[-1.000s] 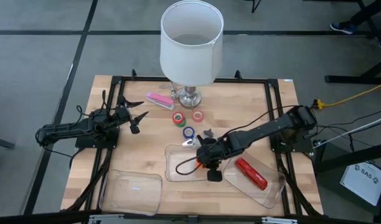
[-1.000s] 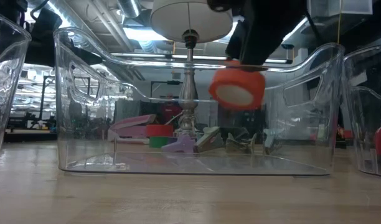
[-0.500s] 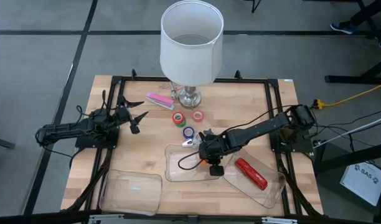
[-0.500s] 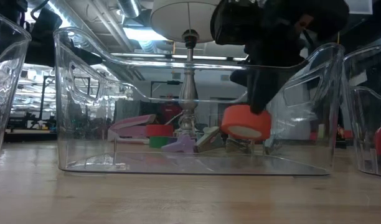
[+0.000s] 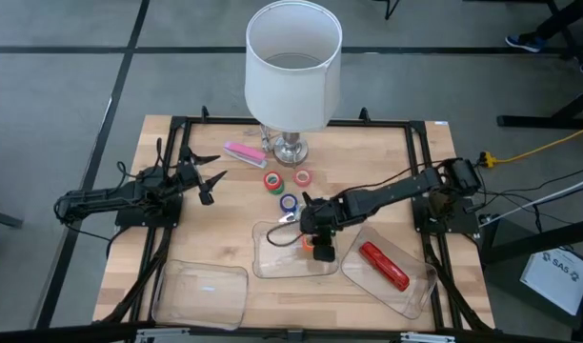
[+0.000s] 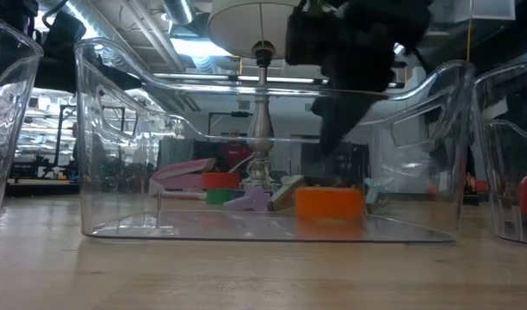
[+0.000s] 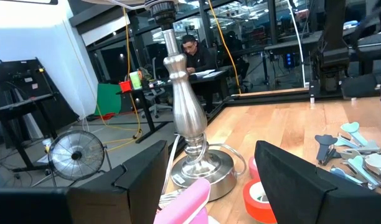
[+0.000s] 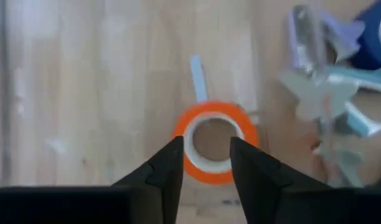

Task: Pick and place Stapler, Stapler remover, tape
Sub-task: Put the red tape into the top transparent bin

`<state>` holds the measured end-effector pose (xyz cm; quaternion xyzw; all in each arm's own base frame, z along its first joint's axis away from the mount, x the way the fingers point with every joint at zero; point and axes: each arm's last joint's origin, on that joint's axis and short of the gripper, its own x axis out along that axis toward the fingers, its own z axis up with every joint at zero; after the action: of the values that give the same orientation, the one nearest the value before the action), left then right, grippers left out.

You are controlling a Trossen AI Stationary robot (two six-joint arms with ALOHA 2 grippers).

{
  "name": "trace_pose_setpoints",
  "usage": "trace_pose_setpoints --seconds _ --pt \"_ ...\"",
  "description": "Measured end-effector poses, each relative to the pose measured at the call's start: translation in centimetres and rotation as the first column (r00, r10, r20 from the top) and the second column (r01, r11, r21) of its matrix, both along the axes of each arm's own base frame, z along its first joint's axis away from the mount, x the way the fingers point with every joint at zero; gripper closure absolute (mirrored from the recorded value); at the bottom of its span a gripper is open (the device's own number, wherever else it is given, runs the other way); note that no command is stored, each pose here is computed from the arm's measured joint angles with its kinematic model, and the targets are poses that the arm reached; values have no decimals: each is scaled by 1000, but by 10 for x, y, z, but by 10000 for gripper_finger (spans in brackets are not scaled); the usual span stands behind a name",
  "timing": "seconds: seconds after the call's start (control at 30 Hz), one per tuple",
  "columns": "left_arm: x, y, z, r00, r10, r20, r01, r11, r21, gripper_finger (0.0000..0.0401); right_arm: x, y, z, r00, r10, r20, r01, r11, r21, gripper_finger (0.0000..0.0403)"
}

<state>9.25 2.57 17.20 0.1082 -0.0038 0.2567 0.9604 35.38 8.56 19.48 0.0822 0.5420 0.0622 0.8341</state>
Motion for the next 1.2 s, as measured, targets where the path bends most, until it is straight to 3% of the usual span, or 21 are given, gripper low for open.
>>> trace_pose_setpoints --seconds 0.2,0.3,0.4,0.57,0.83,1.2 --pt "0 0 0 1000 0 0 0 1000 0 162 23 -13 40 993 -15 117 3 994 107 223" --pt "0 0 0 1000 0 0 0 1000 0 162 33 -20 64 980 -18 199 -4 994 111 209" --pt "0 0 0 1000 0 0 0 1000 0 162 41 -26 86 957 20 288 -40 997 64 202" --pt "0 0 0 1000 0 0 0 1000 0 162 49 -42 104 914 54 401 -3 992 -126 203" --pt "0 0 0 1000 0 0 0 1000 0 162 69 -63 96 872 60 485 112 942 -318 204" --pt "0 0 0 1000 -1 0 1 1000 0 162 100 -61 56 847 48 529 133 945 -297 204"
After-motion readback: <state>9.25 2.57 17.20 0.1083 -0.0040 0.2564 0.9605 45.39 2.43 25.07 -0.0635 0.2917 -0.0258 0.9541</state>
